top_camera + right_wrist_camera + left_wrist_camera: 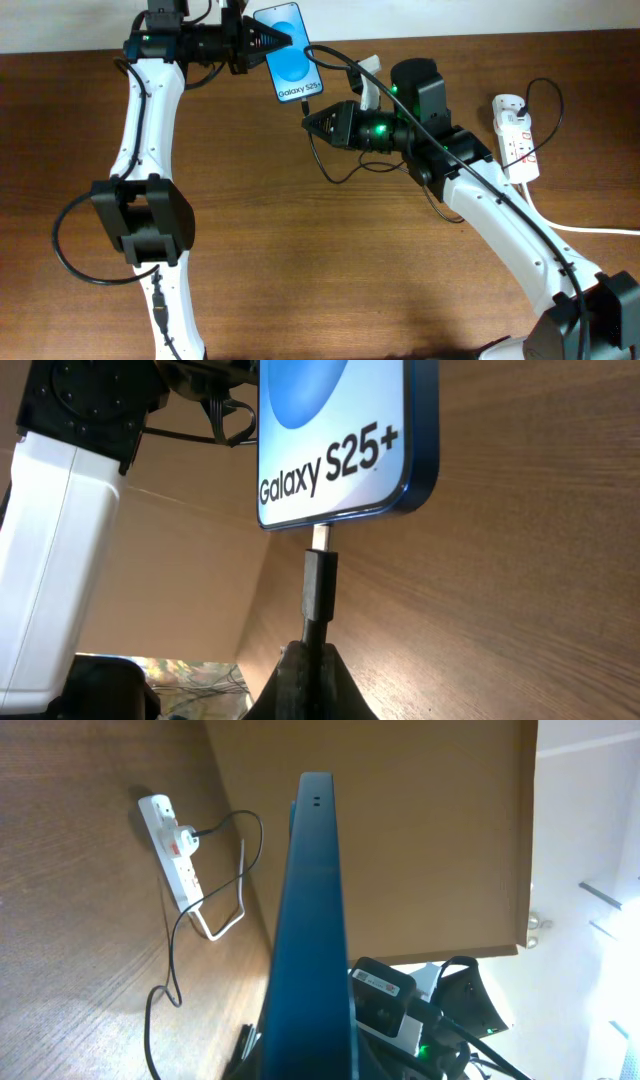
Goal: Plug charger to phone and switch on socket
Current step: 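Push the cable plug up into the phone's bottom port with the right gripper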
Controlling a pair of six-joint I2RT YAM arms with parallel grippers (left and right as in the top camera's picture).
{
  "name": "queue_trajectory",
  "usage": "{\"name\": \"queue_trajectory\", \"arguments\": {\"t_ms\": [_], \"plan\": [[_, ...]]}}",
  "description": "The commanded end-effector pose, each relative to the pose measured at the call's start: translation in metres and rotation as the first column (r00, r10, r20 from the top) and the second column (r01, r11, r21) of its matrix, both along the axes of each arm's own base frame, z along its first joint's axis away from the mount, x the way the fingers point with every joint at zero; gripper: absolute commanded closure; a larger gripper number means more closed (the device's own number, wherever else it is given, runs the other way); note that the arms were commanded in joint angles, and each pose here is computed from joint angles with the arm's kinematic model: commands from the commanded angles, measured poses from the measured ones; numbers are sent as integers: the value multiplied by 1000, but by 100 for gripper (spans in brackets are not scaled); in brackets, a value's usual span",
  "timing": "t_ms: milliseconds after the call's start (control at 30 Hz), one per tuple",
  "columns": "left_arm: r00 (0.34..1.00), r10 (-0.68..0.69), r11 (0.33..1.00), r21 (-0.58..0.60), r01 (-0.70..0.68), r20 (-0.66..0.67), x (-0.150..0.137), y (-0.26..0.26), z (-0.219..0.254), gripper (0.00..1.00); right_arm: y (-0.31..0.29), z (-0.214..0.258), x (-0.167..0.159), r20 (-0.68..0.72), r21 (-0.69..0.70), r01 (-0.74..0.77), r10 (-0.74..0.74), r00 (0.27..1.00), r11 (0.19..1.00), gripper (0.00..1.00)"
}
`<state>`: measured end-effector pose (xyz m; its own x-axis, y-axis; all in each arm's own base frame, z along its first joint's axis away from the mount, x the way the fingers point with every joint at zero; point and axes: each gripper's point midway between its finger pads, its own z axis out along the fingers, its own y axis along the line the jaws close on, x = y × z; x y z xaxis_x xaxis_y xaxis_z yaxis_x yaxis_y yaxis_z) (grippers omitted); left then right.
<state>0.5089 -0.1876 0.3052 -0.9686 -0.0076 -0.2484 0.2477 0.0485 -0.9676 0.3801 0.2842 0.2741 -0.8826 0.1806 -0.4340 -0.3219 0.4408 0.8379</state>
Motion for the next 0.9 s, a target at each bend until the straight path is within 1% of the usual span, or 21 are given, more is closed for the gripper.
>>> {"name": "queue_trajectory", "arguments": {"t_ms": [0,133,267,433,667,733,867], "plan": [[998,-60,997,-38,60,20,-12,-9,13,100,1,3,4,24,0,14,-14,1000,1000,96],[996,-82,996,-37,83,27,-16,-20,13,100,1,3,4,25,1,14,-14,1000,1000,96],[996,-84,996,-38,85,27,-17,-20,14,100,1,3,6,27,-2,21,-21,999,1000,96],[995,-94,994,-46,95,27,-18,-21,15,100,-25,1,22,43,-16,71,-71,997,997,96],[991,-132,990,-46,133,27,-27,-39,15,100,-27,2,25,67,-21,76,-75,995,997,96],[991,-132,990,-46,133,24,-27,-39,15,100,-38,2,31,67,-20,101,-99,993,995,96],[991,-133,990,-46,133,15,-27,-40,14,100,-38,10,35,105,-4,105,-104,989,994,96]]}}
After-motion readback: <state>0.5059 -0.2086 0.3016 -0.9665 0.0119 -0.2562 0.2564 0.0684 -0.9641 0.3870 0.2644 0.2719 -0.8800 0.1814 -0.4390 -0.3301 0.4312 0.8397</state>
